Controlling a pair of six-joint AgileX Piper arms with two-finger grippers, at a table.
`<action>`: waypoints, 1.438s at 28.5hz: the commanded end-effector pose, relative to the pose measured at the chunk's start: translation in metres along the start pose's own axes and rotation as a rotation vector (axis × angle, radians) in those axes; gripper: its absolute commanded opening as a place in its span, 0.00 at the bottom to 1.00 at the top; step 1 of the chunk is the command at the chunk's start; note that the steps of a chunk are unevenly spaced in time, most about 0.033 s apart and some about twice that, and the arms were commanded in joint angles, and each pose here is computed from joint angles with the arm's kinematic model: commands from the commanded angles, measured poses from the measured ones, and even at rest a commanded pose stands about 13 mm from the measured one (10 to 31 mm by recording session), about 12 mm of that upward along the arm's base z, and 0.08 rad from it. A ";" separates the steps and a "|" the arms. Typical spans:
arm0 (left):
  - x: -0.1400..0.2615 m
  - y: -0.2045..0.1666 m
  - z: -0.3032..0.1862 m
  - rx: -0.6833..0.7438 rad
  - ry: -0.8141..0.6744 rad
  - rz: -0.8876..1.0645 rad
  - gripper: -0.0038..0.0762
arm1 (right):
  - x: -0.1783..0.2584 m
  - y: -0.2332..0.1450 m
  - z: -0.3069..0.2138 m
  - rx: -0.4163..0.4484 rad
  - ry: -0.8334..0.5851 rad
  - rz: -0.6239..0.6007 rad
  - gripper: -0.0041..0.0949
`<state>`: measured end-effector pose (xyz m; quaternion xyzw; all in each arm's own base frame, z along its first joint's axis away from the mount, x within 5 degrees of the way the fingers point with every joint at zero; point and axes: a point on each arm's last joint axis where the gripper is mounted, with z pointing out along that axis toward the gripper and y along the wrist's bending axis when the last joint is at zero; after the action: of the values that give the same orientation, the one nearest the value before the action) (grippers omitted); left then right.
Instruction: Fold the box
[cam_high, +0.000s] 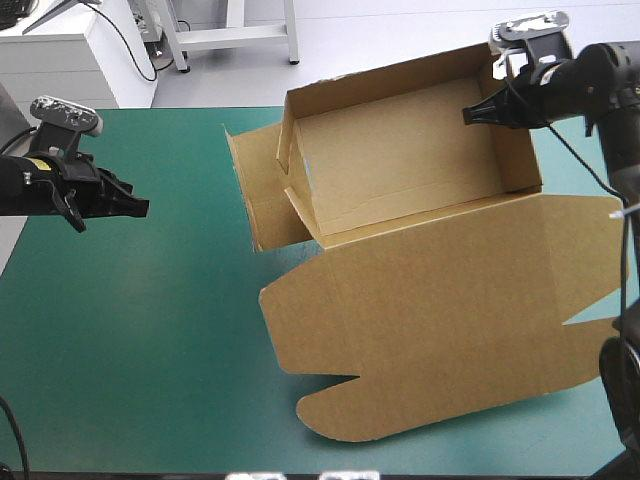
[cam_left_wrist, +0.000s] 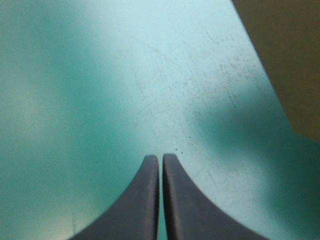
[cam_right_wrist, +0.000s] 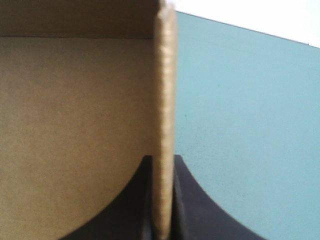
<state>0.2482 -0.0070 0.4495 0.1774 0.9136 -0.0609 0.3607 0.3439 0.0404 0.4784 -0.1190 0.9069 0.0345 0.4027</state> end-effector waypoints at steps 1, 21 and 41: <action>-0.006 -0.003 -0.010 0.005 -0.057 -0.014 0.06 | 0.005 0.003 -0.066 0.005 -0.129 -0.009 0.02; 0.033 -0.025 0.088 0.438 -0.230 -0.127 0.06 | 0.033 0.022 -0.138 -0.064 -0.241 0.011 0.02; 0.021 -0.058 0.055 0.956 -0.465 -0.157 0.06 | 0.037 0.023 -0.124 -0.091 -0.197 0.049 0.02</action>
<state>0.2643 -0.0637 0.3662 0.2179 0.7426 -0.4808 0.4123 0.2384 0.0365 0.5198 -0.1242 0.8772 0.0800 0.4569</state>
